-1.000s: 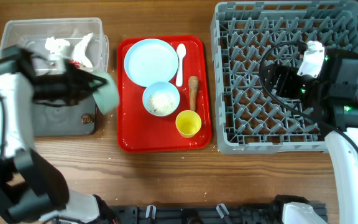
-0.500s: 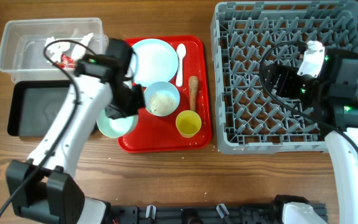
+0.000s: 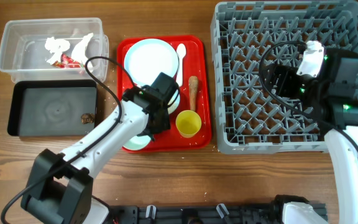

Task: Sort waste into correct bins and load items into the dishwasher rack

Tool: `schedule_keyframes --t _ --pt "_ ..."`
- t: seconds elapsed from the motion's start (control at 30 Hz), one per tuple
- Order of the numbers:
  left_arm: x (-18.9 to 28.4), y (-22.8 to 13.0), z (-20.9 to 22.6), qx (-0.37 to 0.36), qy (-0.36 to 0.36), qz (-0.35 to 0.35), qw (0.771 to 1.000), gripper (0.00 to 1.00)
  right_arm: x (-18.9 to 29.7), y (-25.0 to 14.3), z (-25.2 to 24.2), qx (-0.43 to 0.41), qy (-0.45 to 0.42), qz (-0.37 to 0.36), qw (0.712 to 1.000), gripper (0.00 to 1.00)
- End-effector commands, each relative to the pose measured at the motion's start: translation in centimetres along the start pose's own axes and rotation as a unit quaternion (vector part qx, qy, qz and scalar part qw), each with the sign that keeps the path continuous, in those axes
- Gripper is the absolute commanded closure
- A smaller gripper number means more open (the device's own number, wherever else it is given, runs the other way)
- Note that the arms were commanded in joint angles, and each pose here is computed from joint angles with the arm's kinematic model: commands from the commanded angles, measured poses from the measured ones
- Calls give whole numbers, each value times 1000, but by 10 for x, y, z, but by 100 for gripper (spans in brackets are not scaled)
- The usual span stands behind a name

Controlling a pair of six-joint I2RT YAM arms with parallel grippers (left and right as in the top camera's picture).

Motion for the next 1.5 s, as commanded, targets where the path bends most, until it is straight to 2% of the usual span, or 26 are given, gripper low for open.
schedule_keyframes --t 0.0,0.27,0.33,0.4,0.5,0.57,0.63,0.77,1.03,1.17,1.3,1.47 --pt "-5 -3 4 10 18 -15 1000 89 -5 5 -2 -10 -6 4 1000 0" --pt "-2 -3 4 7 17 -14 1000 69 -8 5 -3 -10 -8 7 1000 0" --pt "8 5 -1 -18 4 -26 1000 63 -8 5 -3 -9 -7 5 1000 0" --pt "28 19 -8 -40 -12 -54 998 61 -8 6 -3 -9 -7 5 1000 0" --pt "58 44 -19 -84 -40 -116 989 48 -8 5 -3 -10 -7 6 1000 0" --pt "69 56 -24 -109 -52 -152 981 43 -8 5 -3 -10 -7 7 1000 0" --pt "74 68 -28 -129 -63 -191 971 43 -8 5 -3 -10 -7 7 1000 0" --pt "54 79 -44 -179 -89 -190 961 43 -8 3 -3 -12 -9 12 1000 0" --pt "-14 82 -57 -203 -62 -110 971 47 -8 2 -4 -13 -10 15 1000 0" --pt "-29 77 -65 -224 -64 -91 968 55 -8 2 -4 -13 -10 15 1000 0" --pt "-31 74 -66 -227 -61 -83 969 69 -8 2 -4 -13 -10 16 1000 0" --pt "-42 65 -61 -228 -55 -66 970 81 -8 2 -4 -13 -11 17 1000 0"
Point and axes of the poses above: each gripper's point midway between its finger pads, its own x axis back along the fingers, its own z axis along the line the jaws close on, y = z × x, the point moved 9 cm from there along x, back along the fingers, and after that the axes turned 10 degrees about -x, right-handed, at the moved point
